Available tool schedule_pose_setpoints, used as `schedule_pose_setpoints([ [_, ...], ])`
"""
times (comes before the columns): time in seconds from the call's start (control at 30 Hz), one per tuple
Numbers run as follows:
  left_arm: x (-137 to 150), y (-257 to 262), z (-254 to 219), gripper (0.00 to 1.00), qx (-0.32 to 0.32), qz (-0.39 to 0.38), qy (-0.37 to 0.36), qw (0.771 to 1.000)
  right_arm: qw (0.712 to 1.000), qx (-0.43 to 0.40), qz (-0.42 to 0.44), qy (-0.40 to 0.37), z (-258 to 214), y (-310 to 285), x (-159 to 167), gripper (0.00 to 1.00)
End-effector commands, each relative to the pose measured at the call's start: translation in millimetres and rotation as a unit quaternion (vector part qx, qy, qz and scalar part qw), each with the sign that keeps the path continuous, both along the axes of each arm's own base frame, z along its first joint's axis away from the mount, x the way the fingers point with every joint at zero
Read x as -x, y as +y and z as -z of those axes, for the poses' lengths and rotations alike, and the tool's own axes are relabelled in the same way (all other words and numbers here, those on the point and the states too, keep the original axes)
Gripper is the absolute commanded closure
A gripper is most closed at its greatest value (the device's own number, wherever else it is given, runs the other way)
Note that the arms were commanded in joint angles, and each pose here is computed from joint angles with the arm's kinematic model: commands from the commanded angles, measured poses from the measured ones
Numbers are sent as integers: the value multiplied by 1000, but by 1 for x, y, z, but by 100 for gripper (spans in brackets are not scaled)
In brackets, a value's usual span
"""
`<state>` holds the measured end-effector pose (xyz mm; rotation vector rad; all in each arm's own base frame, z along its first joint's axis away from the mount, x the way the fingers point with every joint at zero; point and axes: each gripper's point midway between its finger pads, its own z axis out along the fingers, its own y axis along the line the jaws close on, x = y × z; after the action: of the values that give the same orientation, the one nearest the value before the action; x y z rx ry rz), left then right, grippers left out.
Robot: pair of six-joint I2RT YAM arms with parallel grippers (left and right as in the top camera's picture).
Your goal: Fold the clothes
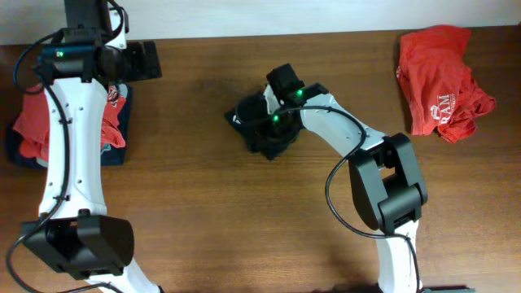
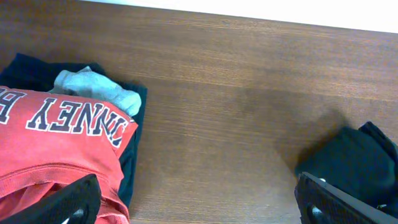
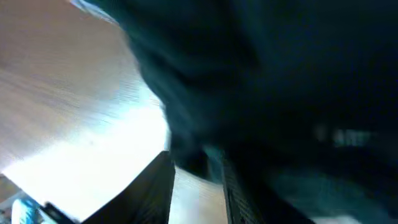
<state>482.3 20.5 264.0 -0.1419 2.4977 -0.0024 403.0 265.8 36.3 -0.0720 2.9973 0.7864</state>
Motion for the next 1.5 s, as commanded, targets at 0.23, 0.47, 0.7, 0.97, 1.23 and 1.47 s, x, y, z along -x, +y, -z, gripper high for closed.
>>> schedule_pose_setpoints([
  [0.23, 1, 1, 8, 1, -7, 4, 12, 1000, 996, 64, -49, 24, 16, -23, 24, 66],
  [0.47, 2, 1, 8, 1, 10, -13, 12, 1000, 996, 85, 17, -20, 18, -25, -6, 67],
  [0.7, 3, 5, 8, 1, 16, -15, 14, 1000, 992, 117, 49, -24, 30, -35, -13, 73],
  [0.97, 3, 7, 8, 1, 18, -17, 14, 1000, 993, 94, 55, 34, 63, -10, 7, 80],
  [1.23, 3, 4, 8, 1, 26, -11, 13, 1000, 997, 66, 23, 9, 60, 44, 22, 80],
  [1.47, 2, 2, 8, 1, 30, -8, 13, 999, 999, 28, 1, -34, 50, 83, 20, 80],
])
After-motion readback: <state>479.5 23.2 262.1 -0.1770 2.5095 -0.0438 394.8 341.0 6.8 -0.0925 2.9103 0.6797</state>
